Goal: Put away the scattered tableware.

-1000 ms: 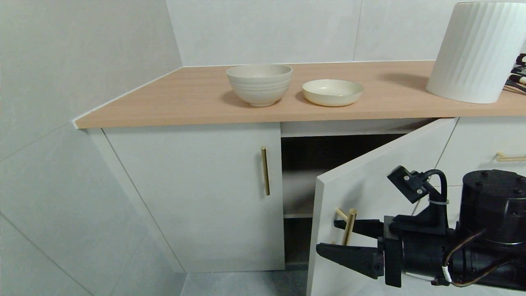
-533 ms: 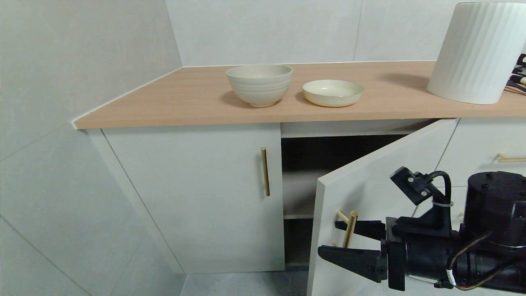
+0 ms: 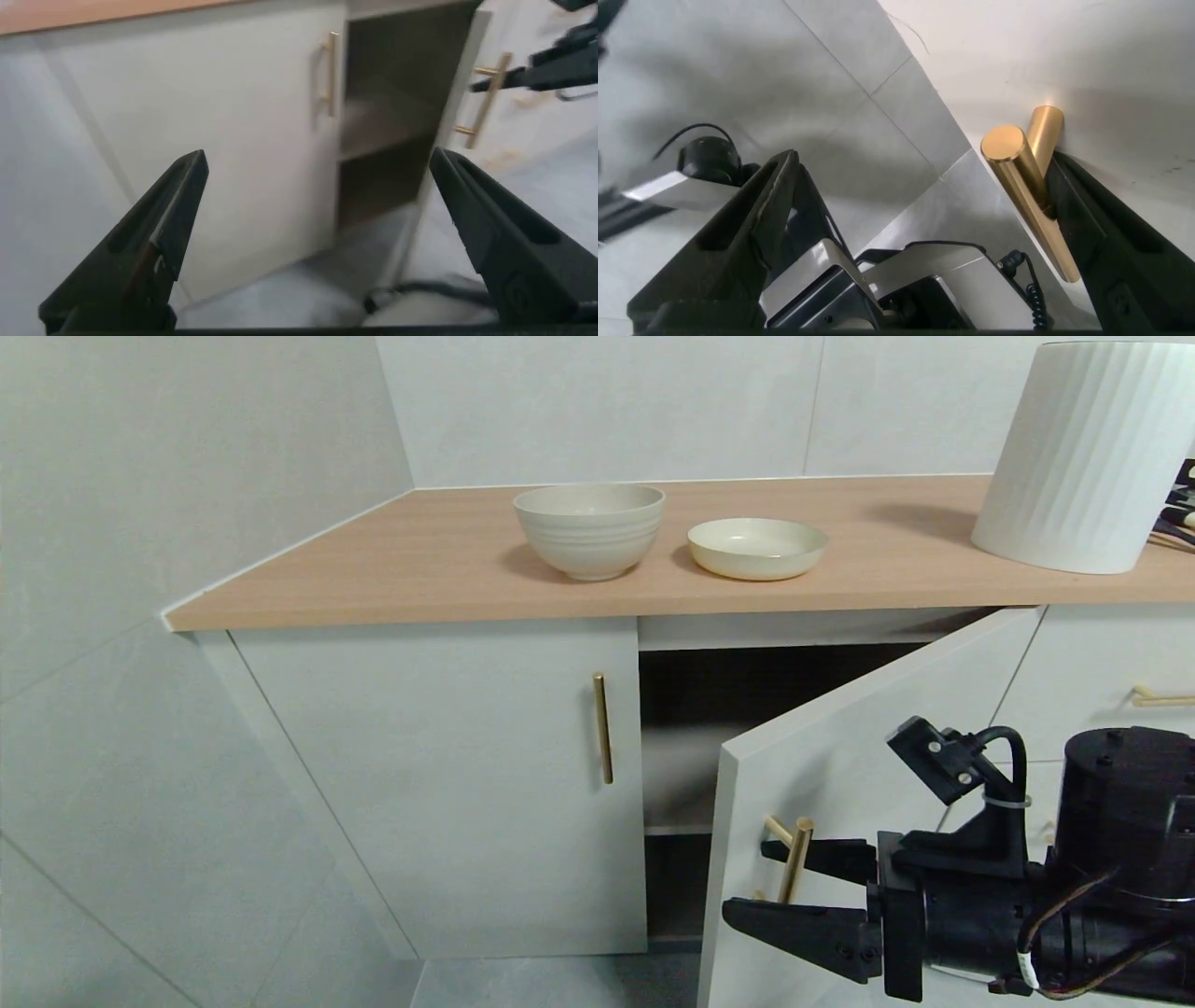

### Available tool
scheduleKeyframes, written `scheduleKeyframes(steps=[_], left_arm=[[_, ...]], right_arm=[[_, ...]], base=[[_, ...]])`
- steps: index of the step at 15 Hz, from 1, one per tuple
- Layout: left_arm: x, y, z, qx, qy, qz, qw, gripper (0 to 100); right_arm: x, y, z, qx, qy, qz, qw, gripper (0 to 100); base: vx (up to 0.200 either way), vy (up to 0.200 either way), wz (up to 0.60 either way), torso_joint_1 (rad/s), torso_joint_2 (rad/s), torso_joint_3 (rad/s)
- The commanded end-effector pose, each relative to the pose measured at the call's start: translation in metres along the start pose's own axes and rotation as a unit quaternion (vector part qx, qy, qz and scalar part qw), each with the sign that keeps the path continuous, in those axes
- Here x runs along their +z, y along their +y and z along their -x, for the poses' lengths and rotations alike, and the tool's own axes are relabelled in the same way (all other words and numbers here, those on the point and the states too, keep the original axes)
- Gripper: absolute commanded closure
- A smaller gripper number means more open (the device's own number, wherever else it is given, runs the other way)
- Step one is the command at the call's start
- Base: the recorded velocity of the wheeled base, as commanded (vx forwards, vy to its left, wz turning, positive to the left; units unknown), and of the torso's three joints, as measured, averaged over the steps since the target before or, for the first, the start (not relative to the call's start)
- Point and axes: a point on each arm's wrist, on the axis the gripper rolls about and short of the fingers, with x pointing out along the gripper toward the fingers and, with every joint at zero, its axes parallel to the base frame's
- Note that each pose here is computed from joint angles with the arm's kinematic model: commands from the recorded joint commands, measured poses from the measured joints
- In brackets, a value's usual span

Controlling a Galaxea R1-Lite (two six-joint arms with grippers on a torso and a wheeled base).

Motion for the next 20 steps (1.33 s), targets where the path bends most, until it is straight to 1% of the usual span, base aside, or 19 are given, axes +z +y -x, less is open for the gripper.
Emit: scheduleKeyframes(steps=[1, 2, 3, 4, 5, 6, 8, 9, 11, 12, 13, 14, 16, 17, 19, 20], left_arm=[[0.037, 0.038, -0.09, -0.055, 0.115, 0.044, 0.9909, 0], [0.035, 0.047, -0.117, -0.067, 0.129, 0.052, 0.988, 0], [0.03, 0.053, -0.139, -0.078, 0.139, 0.057, 0.9856, 0], [0.022, 0.056, -0.159, -0.094, 0.15, 0.062, 0.9822, 0], [0.012, 0.054, -0.175, -0.115, 0.167, 0.065, 0.977, 0], [0.001, 0.048, -0.185, -0.14, 0.185, 0.068, 0.9702, 0], [-0.015, 0.034, -0.2, -0.184, 0.214, 0.07, 0.9568, 0], [-0.019, 0.028, -0.204, -0.198, 0.226, 0.079, 0.9506, 0], [-0.029, 0.013, -0.212, -0.228, 0.256, 0.097, 0.9343, 0], [-0.031, 0.011, -0.213, -0.232, 0.261, 0.1, 0.9317, 0], [-0.035, 0.005, -0.216, -0.245, 0.274, 0.105, 0.9241, 0], [-0.036, 0.003, -0.216, -0.249, 0.277, 0.105, 0.9222, 0], [-0.036, 0.001, -0.214, -0.253, 0.277, 0.104, 0.9213, 0], [-0.036, 0.001, -0.215, -0.254, 0.278, 0.103, 0.9205, 100], [-0.032, 0.0, -0.218, -0.257, 0.27, 0.101, 0.9225, 100], [-0.024, -0.002, -0.225, -0.261, 0.258, 0.097, 0.9252, 100]], right_arm=[[-0.001, 0.0, 0.0, 0.0, 0.001, 0.0, 1.0, 0], [0.0, 0.002, 0.001, 0.003, -0.002, 0.002, 1.0, 0], [0.0, 0.003, 0.002, 0.004, -0.003, 0.003, 1.0, 0], [0.0, 0.004, 0.002, 0.005, -0.003, 0.004, 1.0, 0], [-0.001, 0.003, 0.002, 0.005, -0.001, 0.003, 1.0, 0], [-0.001, 0.003, 0.002, 0.005, 0.0, 0.002, 1.0, 0], [-0.001, 0.004, 0.001, 0.006, 0.001, 0.002, 1.0, 0], [-0.001, 0.004, 0.001, 0.006, 0.001, 0.002, 1.0, 0], [-0.002, 0.004, 0.001, 0.006, 0.002, 0.002, 1.0, 0], [-0.002, 0.003, 0.001, 0.005, 0.002, 0.001, 1.0, 0], [-0.003, 0.003, 0.0, 0.004, 0.005, 0.0, 1.0, 0], [-0.003, 0.002, -0.001, 0.003, 0.006, -0.001, 1.0, 0], [-0.004, 0.002, -0.001, 0.003, 0.007, -0.001, 1.0, 0], [-0.004, 0.002, -0.001, 0.003, 0.008, -0.002, 1.0, 0], [-0.004, 0.002, -0.001, 0.003, 0.008, -0.002, 1.0, 0], [-0.004, 0.002, -0.001, 0.003, 0.007, 0.0, 1.0, 0]], base=[[0.0, 0.0, 0.0, 0.0, 0.0, 0.0], [0.0, 0.0, 0.0, 0.0, 0.0, 0.0], [0.0, 0.0, 0.0, 0.0, 0.0, 0.0], [0.0, 0.0, 0.0, 0.0, 0.0, 0.0], [0.0, 0.0, 0.0, 0.0, 0.0, 0.0], [0.0, 0.0, 0.0, 0.0, 0.0, 0.0], [0.0, 0.0, 0.0, 0.0, 0.0, 0.0], [0.0, 0.0, 0.0, 0.0, 0.0, 0.0], [0.0, 0.0, 0.0, 0.0, 0.0, 0.0], [0.0, 0.0, 0.0, 0.0, 0.0, 0.0], [0.0, 0.0, 0.0, 0.0, 0.0, 0.0], [0.0, 0.0, 0.0, 0.0, 0.0, 0.0], [0.0, 0.0, 0.0, 0.0, 0.0, 0.0], [0.0, 0.0, 0.0, 0.0, 0.0, 0.0], [0.0, 0.0, 0.0, 0.0, 0.0, 0.0], [0.0, 0.0, 0.0, 0.0, 0.0, 0.0]])
